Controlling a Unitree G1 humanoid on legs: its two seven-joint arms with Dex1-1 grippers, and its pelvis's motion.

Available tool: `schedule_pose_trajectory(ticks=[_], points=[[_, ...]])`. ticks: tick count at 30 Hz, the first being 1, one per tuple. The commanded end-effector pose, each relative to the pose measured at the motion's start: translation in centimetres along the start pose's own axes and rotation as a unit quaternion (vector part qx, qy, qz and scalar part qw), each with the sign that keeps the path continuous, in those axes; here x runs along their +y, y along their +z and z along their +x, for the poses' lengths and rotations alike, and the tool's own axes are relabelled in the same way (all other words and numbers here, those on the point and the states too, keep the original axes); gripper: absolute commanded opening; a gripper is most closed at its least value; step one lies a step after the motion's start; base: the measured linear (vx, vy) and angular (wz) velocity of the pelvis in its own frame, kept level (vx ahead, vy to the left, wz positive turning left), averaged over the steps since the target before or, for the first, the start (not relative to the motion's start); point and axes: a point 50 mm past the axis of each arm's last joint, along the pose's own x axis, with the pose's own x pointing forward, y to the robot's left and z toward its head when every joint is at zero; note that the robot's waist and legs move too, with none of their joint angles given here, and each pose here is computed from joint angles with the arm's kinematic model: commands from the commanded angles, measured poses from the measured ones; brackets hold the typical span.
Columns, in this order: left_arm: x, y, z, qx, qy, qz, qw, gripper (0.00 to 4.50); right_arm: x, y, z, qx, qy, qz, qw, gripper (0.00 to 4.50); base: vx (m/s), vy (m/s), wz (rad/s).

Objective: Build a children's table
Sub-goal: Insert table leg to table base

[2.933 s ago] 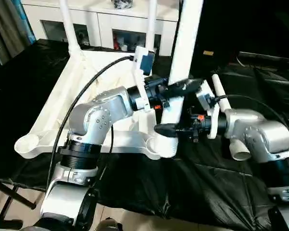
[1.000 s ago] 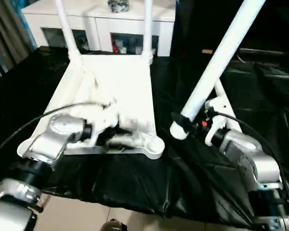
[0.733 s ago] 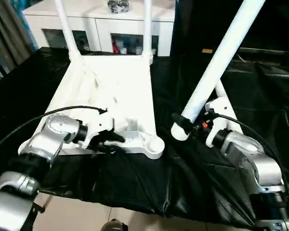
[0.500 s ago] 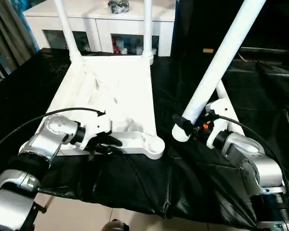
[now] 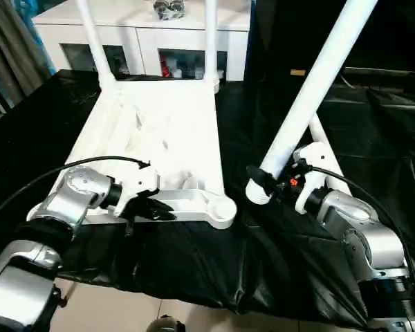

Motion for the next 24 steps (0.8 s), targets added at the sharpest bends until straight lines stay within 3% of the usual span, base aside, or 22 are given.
schedule_pose_trajectory(ticks=[1, 6, 11, 24], points=[[0.4, 0.8, -0.1, -0.016, 0.020, -0.009, 1.000, 0.00, 0.2, 0.8, 0.3, -0.009, 0.009, -0.013, 1.000, 1.90, 0.000, 0.000, 0.00], [-0.9, 2.5, 3.9, -0.041, 0.009, -0.006, 0.999, 0.00, 0.4, 1.0, 1.2, -0.003, 0.022, -0.025, 0.999, 1.90, 0.000, 0.000, 0.00], [-1.5, 3.4, 6.0, -0.048, 0.016, -0.005, 0.999, 0.00, 0.0, 0.7, 1.2, 0.020, 0.023, -0.035, 0.999, 1.90, 0.000, 0.000, 0.00], [-2.0, 3.2, 5.9, -0.038, 0.016, -0.016, 0.999, 0.00, -1.8, -0.5, 0.6, 0.097, -0.007, -0.063, 0.993, 1.90, 0.000, 0.000, 0.00]])
